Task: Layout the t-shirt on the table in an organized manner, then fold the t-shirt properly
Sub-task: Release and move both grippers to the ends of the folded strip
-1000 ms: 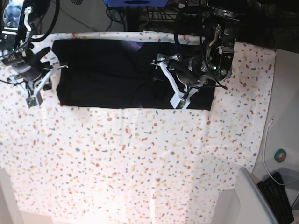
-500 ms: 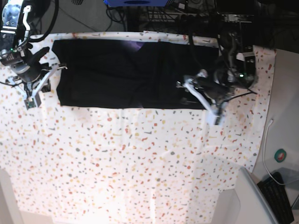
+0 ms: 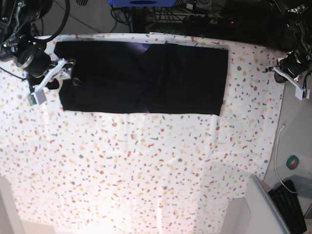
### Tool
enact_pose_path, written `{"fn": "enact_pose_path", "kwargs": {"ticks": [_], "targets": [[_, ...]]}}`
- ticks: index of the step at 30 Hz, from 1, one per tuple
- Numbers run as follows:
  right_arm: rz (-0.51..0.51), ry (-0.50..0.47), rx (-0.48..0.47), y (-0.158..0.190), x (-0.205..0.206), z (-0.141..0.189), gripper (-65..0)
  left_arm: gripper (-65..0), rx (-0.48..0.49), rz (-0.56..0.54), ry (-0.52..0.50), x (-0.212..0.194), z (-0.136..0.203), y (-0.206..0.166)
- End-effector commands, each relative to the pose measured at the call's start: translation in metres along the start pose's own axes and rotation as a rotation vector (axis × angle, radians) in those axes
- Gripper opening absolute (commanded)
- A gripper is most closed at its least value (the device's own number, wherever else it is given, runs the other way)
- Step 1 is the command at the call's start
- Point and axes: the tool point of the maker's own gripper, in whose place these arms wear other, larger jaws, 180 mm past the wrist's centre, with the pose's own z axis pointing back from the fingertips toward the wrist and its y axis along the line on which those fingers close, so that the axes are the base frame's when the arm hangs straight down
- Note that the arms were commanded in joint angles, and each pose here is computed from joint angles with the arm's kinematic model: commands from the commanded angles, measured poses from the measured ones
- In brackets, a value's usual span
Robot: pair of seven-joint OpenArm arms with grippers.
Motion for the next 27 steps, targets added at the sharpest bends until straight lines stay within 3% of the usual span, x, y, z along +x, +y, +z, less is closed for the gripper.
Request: {"fn": "enact_pose_path", "kwargs": {"ticks": [1, 8, 15, 21, 27], "targets": [[0.013, -0.04, 0.011, -0.001, 0.014, 0.0, -3.6, -65.0, 0.007, -0.013, -0.037, 0.008, 0.004, 0.004], [-0.055, 0.01, 0.023, -0.023, 0.008, -0.023, -3.6, -65.0, -0.088, -0.046, -0.002, -0.009, -0.016, -0.036], [-0.132, 0.043, 0.008, -0.053, -0.006, -0.036, -3.5, -65.0, -0.115, -0.03, -0.016, -0.006, -0.022, -0.052], [-0.076, 0.058, 0.064, -0.043, -0.011, -0.036, -3.6, -65.0, -0.12, -0.146, 0.033, -0.019, -0.04, -0.086], [-0.096, 0.131, 0.09, -0.029, -0.031, -0.04, -3.6, -65.0, -0.134, -0.123, 0.08, -0.033, -0.06, -0.101]]}}
